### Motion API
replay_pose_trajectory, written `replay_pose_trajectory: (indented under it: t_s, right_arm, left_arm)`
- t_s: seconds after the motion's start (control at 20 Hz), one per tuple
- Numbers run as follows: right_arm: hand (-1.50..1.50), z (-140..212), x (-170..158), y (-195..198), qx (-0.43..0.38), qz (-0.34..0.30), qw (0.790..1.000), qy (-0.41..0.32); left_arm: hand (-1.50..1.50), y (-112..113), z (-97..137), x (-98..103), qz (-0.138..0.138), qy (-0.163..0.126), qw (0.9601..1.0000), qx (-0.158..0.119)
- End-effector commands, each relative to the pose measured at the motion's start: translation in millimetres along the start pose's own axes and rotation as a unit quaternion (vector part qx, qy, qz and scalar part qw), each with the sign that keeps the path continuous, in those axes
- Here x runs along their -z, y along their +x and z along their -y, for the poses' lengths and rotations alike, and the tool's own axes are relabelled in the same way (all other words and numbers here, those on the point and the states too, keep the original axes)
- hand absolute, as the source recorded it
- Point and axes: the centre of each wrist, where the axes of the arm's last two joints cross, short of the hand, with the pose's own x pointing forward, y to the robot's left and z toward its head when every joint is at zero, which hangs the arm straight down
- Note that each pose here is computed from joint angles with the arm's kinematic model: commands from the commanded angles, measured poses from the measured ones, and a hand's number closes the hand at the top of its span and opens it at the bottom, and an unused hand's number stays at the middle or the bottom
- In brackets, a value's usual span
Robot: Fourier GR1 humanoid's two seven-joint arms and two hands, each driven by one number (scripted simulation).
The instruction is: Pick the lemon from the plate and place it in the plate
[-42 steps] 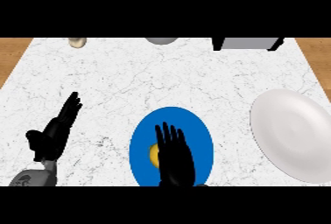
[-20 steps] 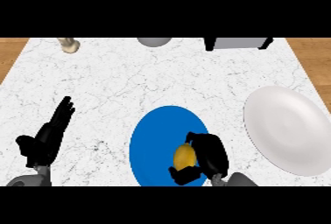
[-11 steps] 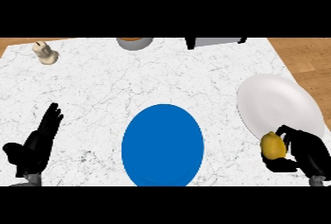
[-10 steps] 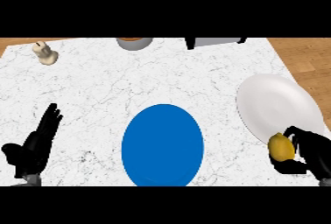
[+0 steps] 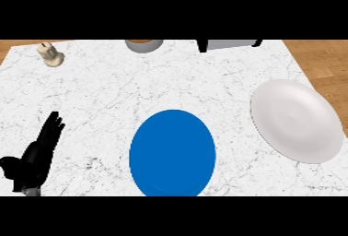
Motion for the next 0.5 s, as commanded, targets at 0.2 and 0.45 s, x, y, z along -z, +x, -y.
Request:
replay_pose_trajectory:
  t_s: [0.2, 0.45]
  right_arm:
    - [1.50, 93.0, -26.4, -61.9, 0.047, 0.064, 0.991, -0.109]
    - [1.50, 101.8, -50.2, -66.9, 0.096, 0.049, 0.988, -0.113]
  left_arm:
    - [0.00, 10.7, 12.5, 7.1, 0.009, -0.032, 0.9994, -0.004]
    - [0.00, 20.5, 21.2, 15.7, 0.015, -0.051, 0.9985, 0.006]
